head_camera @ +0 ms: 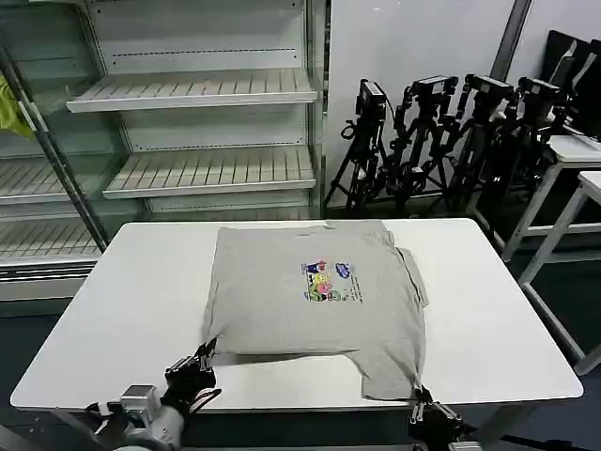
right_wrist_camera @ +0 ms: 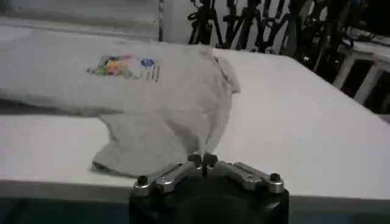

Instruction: Fold and organize the clothes.

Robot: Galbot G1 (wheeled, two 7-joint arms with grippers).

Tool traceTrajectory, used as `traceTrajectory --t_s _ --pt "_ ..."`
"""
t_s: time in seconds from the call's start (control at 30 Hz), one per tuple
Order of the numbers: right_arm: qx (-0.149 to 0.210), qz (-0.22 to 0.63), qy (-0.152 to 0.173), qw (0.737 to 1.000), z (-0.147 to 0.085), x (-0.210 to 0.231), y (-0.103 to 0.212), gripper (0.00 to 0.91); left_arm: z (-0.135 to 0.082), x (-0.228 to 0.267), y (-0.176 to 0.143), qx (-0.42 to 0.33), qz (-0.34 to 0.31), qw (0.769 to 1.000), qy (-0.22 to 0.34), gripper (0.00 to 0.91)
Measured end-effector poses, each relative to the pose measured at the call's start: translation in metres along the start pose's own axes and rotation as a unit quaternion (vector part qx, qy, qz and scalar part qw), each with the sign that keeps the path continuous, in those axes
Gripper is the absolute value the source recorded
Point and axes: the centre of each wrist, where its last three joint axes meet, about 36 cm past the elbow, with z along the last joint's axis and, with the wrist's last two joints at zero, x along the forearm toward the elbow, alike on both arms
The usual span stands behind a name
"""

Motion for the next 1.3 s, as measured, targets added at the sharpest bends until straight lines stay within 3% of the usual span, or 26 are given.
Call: traceTrajectory --t_s 0.3,0.53,0.87,1.3 --pt "-0.006 0.008 -0.026 1.000 -0.018 0.019 -0.011 0.000 -0.006 0.040 -0.005 -0.006 -0.009 1.000 0.000 0.050" --pt "-0.032 0.012 -0.077 0.996 -0.029 0.009 -0.015 0.000 -0.010 0.048 -0.003 -0.024 -0.019 0.999 -0.012 0.050" --pt "-0.052 0.020 -0.134 0.989 -0.044 -0.031 -0.025 0.000 -0.003 0.020 0.003 -0.036 -0.025 0.999 -0.021 0.050" --pt "-0.043 0.013 -0.153 0.987 -0.062 -0.092 -0.030 0.000 -0.010 -0.023 0.007 -0.048 -0.016 0.998 -0.048 0.050"
